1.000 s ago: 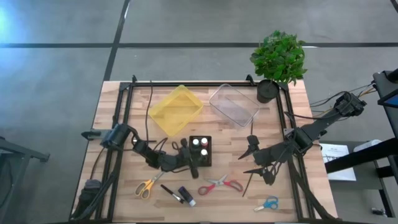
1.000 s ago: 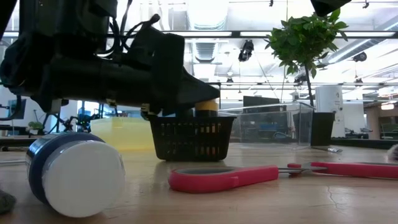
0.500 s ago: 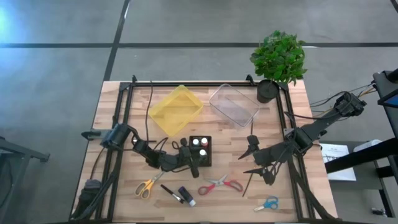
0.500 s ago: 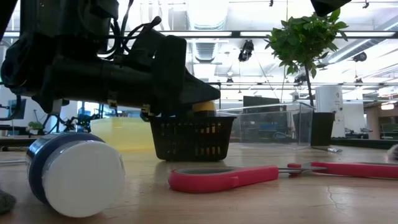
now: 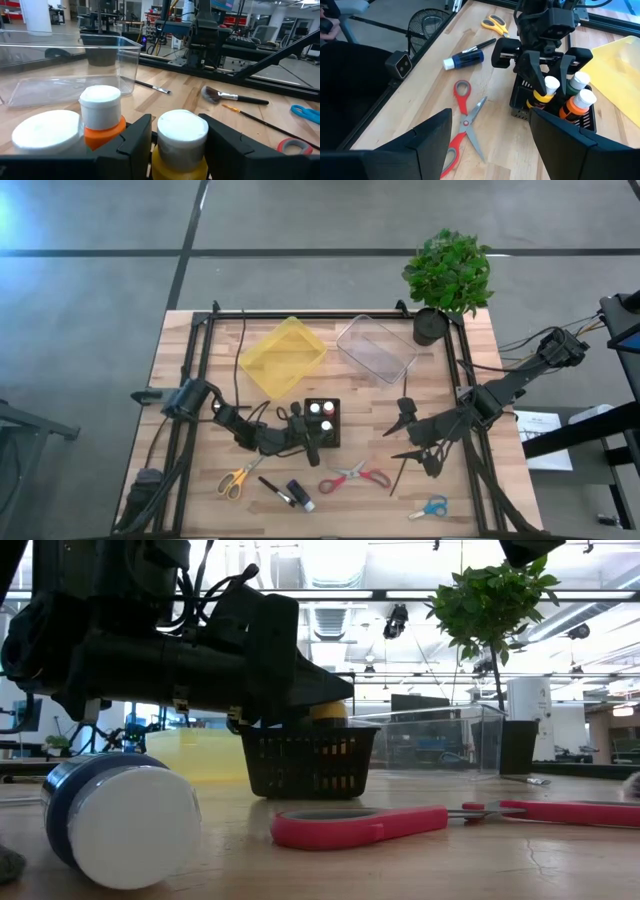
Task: Pick & Place Paint Supplies
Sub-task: Put the yellow paint bottle into the black bin, then put the blue paint bottle into the black bin
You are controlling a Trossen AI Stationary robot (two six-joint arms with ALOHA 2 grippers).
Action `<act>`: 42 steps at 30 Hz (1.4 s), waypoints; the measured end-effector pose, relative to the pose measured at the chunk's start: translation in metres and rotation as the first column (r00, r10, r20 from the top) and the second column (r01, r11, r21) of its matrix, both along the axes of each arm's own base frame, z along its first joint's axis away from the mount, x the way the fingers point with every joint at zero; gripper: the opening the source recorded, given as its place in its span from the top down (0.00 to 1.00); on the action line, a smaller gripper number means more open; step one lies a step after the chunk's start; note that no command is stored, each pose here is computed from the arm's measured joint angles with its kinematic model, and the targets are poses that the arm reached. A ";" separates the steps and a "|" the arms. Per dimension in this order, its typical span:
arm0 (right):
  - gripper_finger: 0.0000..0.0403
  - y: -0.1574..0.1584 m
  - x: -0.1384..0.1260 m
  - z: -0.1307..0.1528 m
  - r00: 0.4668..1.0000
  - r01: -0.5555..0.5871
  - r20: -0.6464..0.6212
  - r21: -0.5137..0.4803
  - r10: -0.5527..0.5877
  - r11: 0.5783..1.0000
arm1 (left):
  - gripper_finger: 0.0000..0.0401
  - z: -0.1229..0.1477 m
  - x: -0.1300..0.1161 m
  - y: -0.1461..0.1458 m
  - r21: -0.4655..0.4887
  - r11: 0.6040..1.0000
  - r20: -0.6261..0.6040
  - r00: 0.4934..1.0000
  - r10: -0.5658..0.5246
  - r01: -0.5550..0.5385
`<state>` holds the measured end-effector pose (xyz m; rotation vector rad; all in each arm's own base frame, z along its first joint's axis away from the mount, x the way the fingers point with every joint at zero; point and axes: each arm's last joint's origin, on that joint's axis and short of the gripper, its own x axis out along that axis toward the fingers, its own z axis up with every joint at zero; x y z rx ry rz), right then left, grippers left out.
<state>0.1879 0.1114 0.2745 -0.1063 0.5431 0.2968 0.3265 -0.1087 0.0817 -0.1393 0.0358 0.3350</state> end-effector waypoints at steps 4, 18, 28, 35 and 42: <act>0.35 0.000 0.000 -0.001 1.000 -0.006 -0.008 0.009 0.007 1.000 | 0.58 0.000 0.000 0.000 0.000 1.000 0.002 1.000 0.000 0.000; 0.35 0.000 -0.001 -0.004 1.000 -0.009 -0.018 0.014 0.009 1.000 | 0.58 0.005 0.000 -0.001 0.027 0.999 0.035 0.999 -0.029 0.028; 0.35 0.000 -0.001 -0.004 1.000 -0.009 -0.018 0.014 0.010 1.000 | 0.58 0.007 0.001 -0.001 0.038 0.999 0.045 0.998 -0.033 0.031; 0.35 0.000 -0.001 -0.004 1.000 -0.013 -0.020 0.016 0.013 1.000 | 0.58 0.011 0.000 -0.001 0.059 0.998 0.068 0.997 -0.039 0.035; 0.35 0.000 -0.001 -0.004 1.000 -0.015 -0.021 0.017 0.015 1.000 | 0.58 0.014 0.000 -0.002 0.087 0.996 0.067 0.997 -0.041 0.035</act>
